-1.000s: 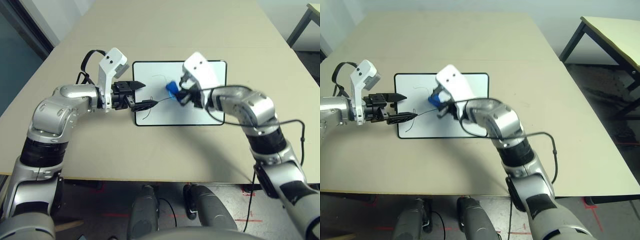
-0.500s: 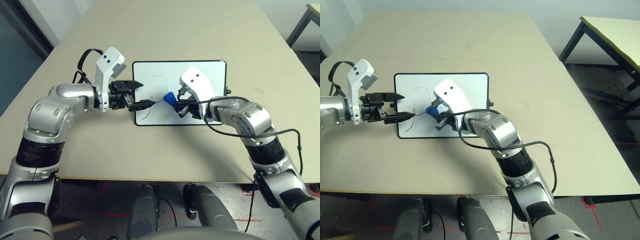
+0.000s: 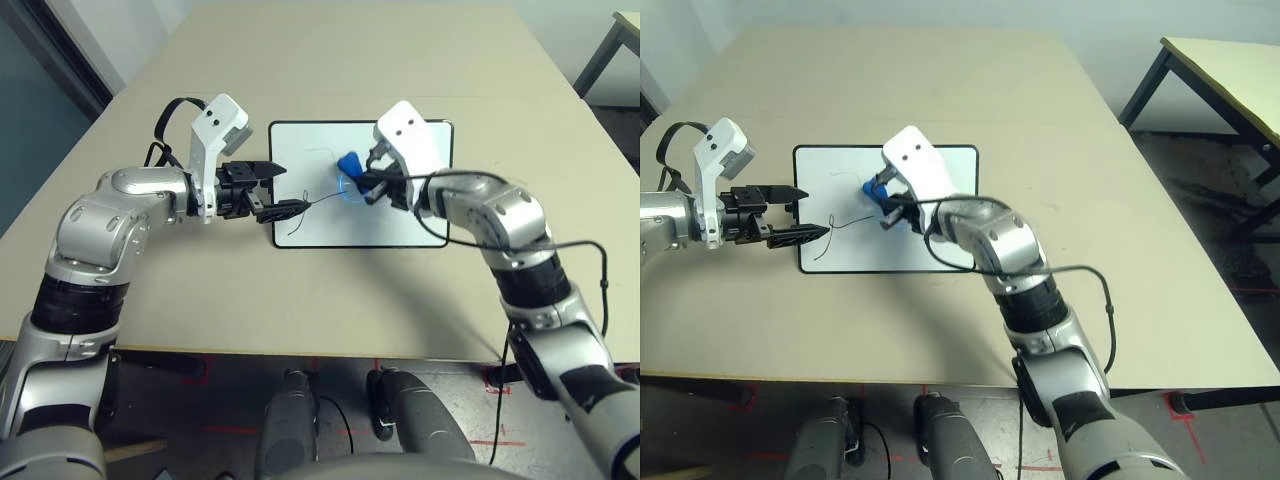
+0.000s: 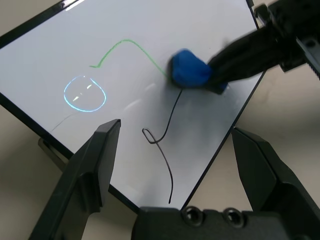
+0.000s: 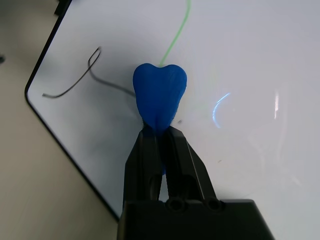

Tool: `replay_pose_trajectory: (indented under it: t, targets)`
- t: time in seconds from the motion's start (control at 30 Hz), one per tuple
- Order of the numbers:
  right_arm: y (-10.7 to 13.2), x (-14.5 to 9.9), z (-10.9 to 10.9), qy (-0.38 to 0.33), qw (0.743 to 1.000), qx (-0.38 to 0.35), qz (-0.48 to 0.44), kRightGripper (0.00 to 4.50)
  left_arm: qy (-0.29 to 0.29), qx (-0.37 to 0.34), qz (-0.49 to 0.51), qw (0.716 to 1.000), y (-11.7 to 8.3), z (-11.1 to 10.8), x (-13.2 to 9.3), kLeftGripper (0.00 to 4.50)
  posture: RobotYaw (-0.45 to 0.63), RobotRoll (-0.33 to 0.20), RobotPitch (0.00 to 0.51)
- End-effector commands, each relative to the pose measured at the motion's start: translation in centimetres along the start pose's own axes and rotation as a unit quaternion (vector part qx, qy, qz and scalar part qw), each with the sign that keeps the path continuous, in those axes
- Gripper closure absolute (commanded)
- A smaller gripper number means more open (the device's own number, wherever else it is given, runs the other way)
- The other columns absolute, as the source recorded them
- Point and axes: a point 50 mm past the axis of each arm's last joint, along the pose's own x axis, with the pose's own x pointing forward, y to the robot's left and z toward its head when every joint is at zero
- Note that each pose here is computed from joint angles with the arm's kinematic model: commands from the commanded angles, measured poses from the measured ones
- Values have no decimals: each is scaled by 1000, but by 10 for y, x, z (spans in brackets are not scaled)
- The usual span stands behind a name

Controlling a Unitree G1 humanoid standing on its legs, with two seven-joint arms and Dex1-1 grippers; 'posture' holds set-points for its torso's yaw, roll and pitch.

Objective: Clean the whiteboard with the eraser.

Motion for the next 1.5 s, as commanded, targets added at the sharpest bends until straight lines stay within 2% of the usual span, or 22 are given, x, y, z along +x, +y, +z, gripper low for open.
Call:
replay_pose_trajectory:
  t: [0.03, 0.17, 0.27, 0.37, 0.53, 0.63, 0.73, 0.93, 1.03, 1.2, 1.3, 1.43, 1.5]
  targets:
    - [0, 2, -8, 21, 1000, 4, -1, 4456, -2, 0, 0, 1000, 1, 1, -1, 0, -102, 0, 172]
    - [-34, 1, 8, -9, 998, 0, -63, 4456, -2, 1, 0, 1000, 2, 2, -1, 0, -101, 0, 172]
    - [-42, 3, 13, -17, 997, -1, -73, 4456, -2, 2, 0, 1000, 2, 2, -1, 0, -101, 0, 172]
    - [-34, 5, 8, -13, 998, 0, -59, 4456, -3, 1, 0, 1000, 2, 3, -1, 0, -101, 0, 172]
    - [-7, 4, -10, 12, 1000, 4, -13, 4456, -3, 2, 0, 1000, 2, 3, -1, 0, -102, 0, 171]
    - [0, 4, -15, 20, 1000, 4, -3, 4456, -2, 3, 5, 1000, 4, 4, -3, 0, -101, 0, 171]
    - [-1, 6, -10, 14, 1000, -1, -3, 4457, 2, 8, 21, 1000, 10, 5, -8, 0, -103, 0, 171]
    - [-14, 15, 20, -27, 999, -15, -26, 4457, 9, 17, 49, 999, 21, 8, -20, 0, -88, 0, 170]
    - [-13, 19, 20, -28, 999, -17, -20, 4457, 15, 15, 55, 998, 23, 5, -24, 0, -78, 0, 171]
    - [12, 20, 5, -8, 999, -18, 26, 4457, 23, 11, 66, 997, 24, 3, -33, 0, -66, 0, 175]
    - [19, 19, -2, 3, 999, -19, 40, 4457, 27, 10, 69, 997, 24, 1, -35, 0, -63, 0, 175]
    - [17, 20, -1, 3, 999, -24, 37, 4457, 30, 8, 69, 997, 24, -1, -36, 0, -64, 0, 175]
    - [7, 23, 10, -15, 999, -28, 17, 4457, 30, 7, 69, 997, 23, -1, -35, 0, -64, 0, 174]
